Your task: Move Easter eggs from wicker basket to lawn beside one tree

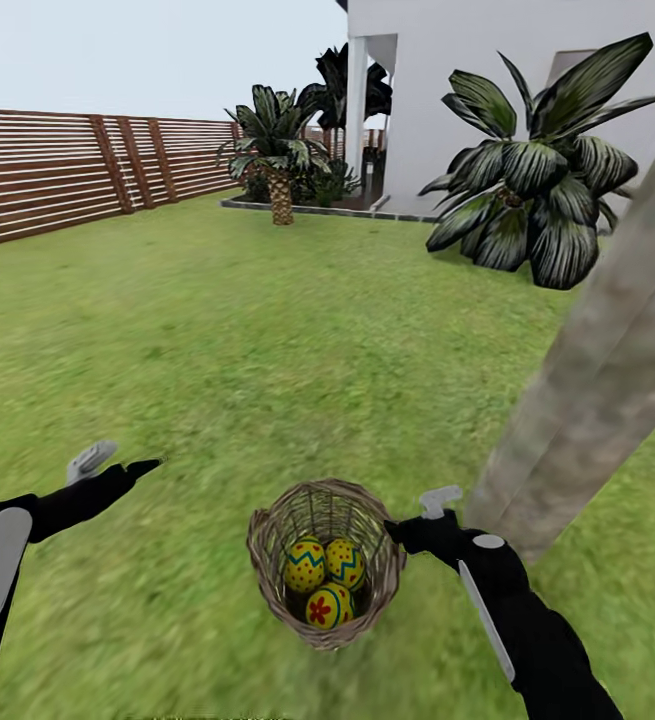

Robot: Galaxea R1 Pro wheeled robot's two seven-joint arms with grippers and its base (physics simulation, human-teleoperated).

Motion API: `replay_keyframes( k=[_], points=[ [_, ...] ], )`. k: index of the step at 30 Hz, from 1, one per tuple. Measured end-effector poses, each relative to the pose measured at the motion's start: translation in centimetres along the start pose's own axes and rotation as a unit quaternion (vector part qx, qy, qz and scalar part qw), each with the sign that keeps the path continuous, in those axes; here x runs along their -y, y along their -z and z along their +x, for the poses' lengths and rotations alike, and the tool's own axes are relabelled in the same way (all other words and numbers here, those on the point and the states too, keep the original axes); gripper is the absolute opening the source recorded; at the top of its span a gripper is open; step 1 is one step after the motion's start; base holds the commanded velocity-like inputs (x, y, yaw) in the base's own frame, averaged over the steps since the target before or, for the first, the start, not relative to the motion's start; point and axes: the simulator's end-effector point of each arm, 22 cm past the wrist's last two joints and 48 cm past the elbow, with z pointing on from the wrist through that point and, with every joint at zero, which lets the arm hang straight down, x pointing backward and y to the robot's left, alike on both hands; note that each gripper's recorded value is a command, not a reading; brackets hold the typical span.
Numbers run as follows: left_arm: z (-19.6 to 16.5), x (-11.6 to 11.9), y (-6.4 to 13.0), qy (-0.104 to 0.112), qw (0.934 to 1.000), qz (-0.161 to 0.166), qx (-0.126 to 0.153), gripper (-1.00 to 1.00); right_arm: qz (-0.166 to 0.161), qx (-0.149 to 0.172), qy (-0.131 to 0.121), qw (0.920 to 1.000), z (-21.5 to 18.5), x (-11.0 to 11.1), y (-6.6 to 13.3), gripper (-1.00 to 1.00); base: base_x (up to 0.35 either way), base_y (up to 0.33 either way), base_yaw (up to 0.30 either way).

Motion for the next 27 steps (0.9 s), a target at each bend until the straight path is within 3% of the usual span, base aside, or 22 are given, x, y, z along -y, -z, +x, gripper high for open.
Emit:
replay_keyframes(
  k=[4, 7, 15, 27],
  points=[
    [0.4, 0.3, -0.3, 0.004, 1.0000, 0.004, -0.003, 1.00, 0.045, 0.004, 0.035, 0.9984, -0.6, -2.5, -0.6, 1.00, 0.000, 0.045, 0.292],
    [0.5, 0.4, -0.3, 0.004, 1.0000, 0.003, -0.003, 1.00, 0.050, 0.008, 0.067, 0.9965, -0.9, -5.1, -0.7, 1.00, 0.000, 0.042, 0.292],
    [0.6, 0.4, -0.4, 0.005, 1.0000, 0.004, -0.004, 1.00, 0.046, 0.009, 0.068, 0.9966, -1.0, -6.4, -0.8, 1.00, 0.000, 0.004, 0.277],
    [0.3, 0.2, -0.3, 0.003, 1.0000, 0.001, 0.000, 1.00, 0.049, 0.004, 0.070, 0.9963, -0.5, -6.0, -0.9, 1.00, 0.000, 0.000, 0.027]
  ],
)
